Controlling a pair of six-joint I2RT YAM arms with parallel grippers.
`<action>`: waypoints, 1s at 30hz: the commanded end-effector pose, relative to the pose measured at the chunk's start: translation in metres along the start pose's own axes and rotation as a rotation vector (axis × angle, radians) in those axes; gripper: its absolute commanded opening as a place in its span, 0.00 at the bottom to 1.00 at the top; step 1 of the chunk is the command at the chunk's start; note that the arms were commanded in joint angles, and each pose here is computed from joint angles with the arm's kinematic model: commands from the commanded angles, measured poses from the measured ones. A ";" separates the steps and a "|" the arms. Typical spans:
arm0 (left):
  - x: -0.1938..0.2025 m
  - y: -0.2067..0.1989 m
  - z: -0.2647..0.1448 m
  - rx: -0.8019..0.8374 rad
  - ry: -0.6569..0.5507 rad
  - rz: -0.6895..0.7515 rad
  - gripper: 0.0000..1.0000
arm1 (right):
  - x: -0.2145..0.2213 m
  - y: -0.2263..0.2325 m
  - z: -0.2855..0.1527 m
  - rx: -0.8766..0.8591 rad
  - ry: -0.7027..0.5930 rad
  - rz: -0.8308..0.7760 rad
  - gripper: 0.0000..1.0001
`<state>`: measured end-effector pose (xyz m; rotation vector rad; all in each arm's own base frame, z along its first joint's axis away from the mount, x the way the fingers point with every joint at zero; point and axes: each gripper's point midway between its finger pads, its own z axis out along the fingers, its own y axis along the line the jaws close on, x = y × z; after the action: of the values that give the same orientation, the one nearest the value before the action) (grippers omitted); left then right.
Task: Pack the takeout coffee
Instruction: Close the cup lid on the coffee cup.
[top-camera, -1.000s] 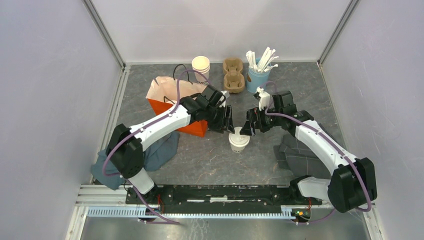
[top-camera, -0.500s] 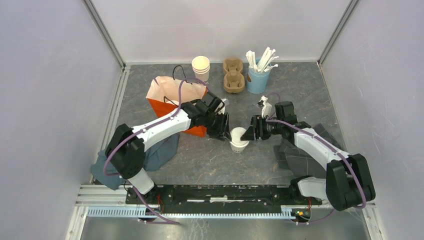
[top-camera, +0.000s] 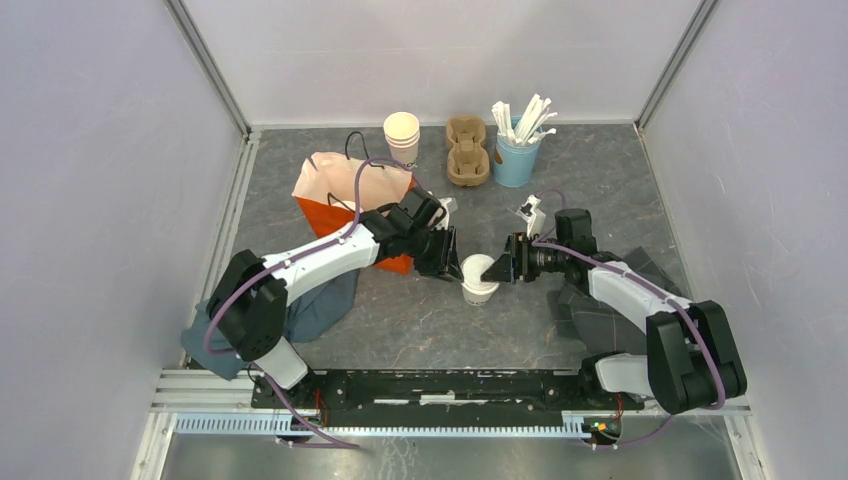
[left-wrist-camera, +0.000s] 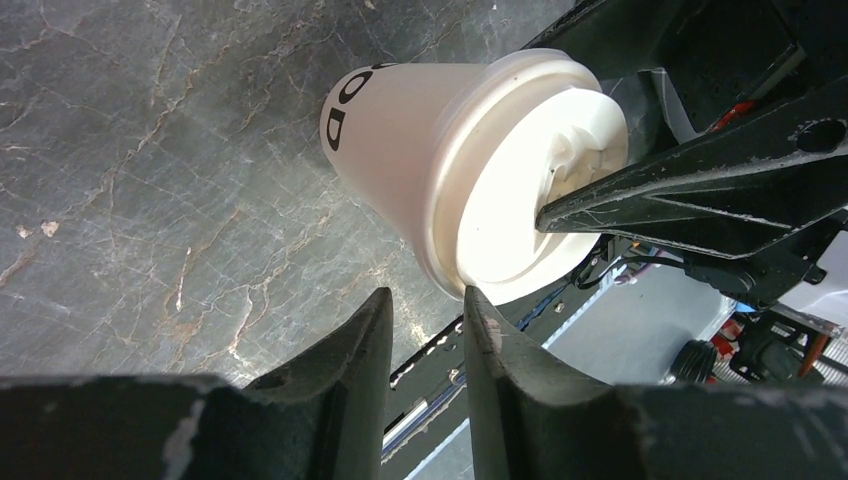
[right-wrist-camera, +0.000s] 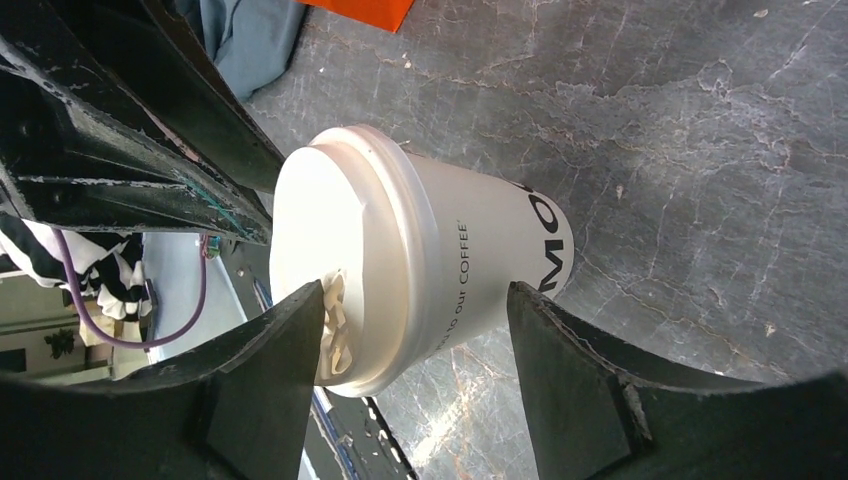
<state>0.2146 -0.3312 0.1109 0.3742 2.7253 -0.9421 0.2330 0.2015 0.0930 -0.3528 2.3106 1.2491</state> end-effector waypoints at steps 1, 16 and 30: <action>0.033 0.064 0.016 -0.261 0.097 -0.007 0.37 | 0.023 -0.028 -0.003 0.138 0.091 -0.013 0.73; -0.047 -0.088 -0.091 0.171 -0.173 0.085 0.69 | -0.056 0.023 -0.035 0.221 0.116 -0.212 0.96; -0.044 -0.138 -0.209 0.351 -0.427 0.202 0.75 | -0.056 0.043 -0.015 0.433 0.369 -0.624 0.98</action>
<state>0.1918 -0.3209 0.3219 0.4733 2.2111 -1.2296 0.2499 0.2209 0.1538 -0.9762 2.4269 0.5743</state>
